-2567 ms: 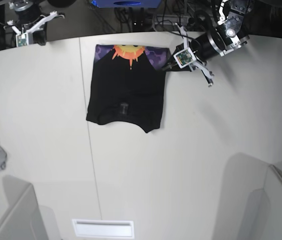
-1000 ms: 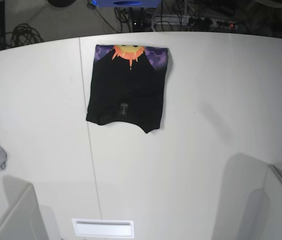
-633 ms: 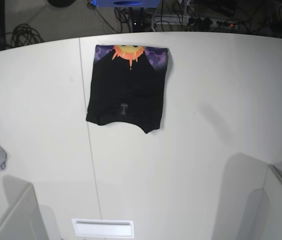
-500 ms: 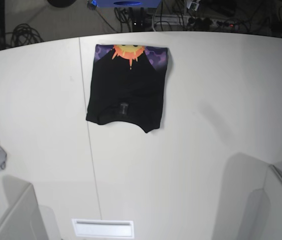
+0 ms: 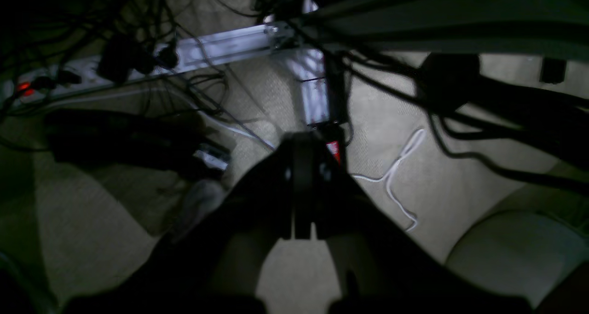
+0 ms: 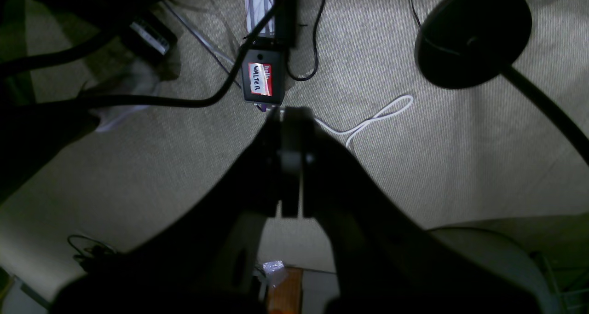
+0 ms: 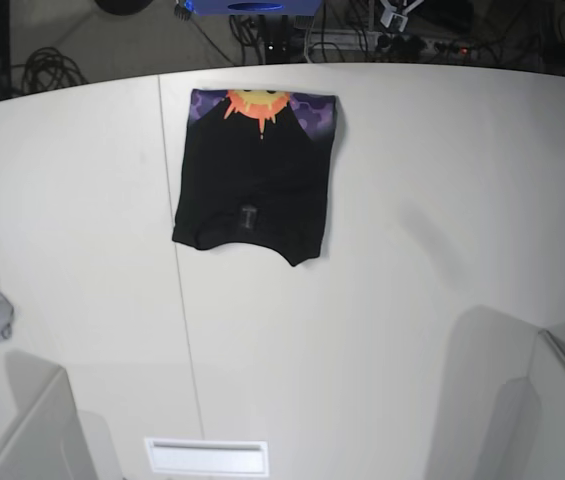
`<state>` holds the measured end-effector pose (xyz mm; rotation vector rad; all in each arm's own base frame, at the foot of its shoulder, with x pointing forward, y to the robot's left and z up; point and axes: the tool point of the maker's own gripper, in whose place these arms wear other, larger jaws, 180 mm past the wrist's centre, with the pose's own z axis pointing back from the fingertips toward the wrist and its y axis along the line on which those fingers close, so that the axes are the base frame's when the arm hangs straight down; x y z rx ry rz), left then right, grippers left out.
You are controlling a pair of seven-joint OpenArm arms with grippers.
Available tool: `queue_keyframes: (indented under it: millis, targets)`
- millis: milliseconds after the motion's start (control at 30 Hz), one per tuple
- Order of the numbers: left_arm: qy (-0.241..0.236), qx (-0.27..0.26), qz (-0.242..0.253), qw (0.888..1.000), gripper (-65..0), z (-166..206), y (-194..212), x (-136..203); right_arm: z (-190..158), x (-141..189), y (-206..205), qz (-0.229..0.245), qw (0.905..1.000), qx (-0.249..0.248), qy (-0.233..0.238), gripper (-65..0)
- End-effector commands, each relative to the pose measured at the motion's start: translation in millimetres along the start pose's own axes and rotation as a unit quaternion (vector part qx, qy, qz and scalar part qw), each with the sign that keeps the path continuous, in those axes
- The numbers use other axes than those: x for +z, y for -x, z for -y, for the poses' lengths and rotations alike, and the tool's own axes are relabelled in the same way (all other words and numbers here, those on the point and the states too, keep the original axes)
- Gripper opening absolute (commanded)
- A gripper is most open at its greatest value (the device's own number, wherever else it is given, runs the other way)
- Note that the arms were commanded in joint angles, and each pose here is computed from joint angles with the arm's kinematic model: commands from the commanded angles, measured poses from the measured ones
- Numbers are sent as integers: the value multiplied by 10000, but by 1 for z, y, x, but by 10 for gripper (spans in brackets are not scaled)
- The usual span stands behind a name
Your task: Fold the T-shirt properly
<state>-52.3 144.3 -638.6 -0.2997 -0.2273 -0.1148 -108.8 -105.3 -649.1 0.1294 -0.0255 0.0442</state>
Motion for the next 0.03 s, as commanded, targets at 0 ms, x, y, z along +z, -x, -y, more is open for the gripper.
queue_keyframes:
  millis: [0]
  targets:
    - [-8,23,0,10000,-650,-3,3,3,2,1,3,-8,10000,-12,13,-650]
